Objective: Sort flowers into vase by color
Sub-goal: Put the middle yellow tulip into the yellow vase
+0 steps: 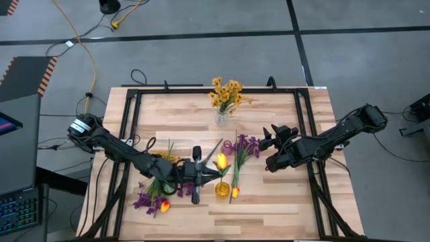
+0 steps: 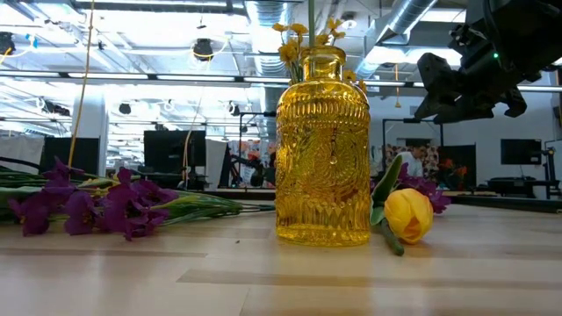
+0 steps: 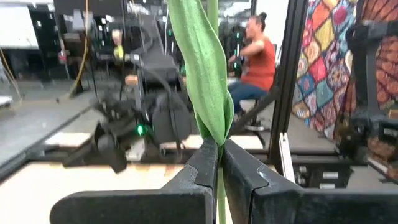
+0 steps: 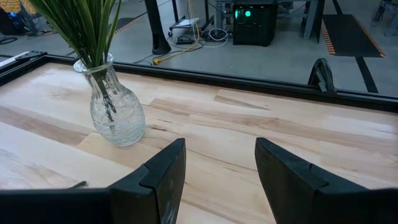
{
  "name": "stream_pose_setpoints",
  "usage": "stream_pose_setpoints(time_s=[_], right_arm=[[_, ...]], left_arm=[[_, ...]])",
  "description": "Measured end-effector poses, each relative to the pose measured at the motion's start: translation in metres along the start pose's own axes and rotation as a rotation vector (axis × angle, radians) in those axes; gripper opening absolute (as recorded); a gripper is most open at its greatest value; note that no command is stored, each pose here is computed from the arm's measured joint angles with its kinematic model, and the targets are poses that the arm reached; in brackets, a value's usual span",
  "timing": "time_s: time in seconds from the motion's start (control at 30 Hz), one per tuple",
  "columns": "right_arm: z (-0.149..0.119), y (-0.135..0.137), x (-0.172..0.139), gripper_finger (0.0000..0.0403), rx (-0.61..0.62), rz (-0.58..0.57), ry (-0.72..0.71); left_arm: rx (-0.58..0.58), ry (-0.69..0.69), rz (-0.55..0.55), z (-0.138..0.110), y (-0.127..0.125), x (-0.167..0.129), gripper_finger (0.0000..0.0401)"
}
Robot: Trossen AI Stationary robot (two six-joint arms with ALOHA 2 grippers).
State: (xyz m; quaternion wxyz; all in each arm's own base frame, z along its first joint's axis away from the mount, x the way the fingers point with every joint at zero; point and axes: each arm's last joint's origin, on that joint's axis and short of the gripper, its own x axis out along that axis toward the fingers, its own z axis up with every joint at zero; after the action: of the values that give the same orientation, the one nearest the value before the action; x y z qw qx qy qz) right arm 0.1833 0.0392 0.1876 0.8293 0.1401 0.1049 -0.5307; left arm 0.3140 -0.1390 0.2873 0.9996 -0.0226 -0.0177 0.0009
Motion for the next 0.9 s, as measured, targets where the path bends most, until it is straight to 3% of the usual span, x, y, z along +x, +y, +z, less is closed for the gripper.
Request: stream_pose_setpoints(time_s=[0.53,0.9], right_arm=[[0.000,0.000,0.000,0.0219,0.001,0.000,0.000],[0.000,0.000,0.000,0.0219,0.002,0.001,0.000]], left_arm=[[0.010,0.152,0.006,-0.016,0.001,-0.001,0.0007],[-0.018,0.184,0.009,-0.019,0.001,-0.002,0.0092]])
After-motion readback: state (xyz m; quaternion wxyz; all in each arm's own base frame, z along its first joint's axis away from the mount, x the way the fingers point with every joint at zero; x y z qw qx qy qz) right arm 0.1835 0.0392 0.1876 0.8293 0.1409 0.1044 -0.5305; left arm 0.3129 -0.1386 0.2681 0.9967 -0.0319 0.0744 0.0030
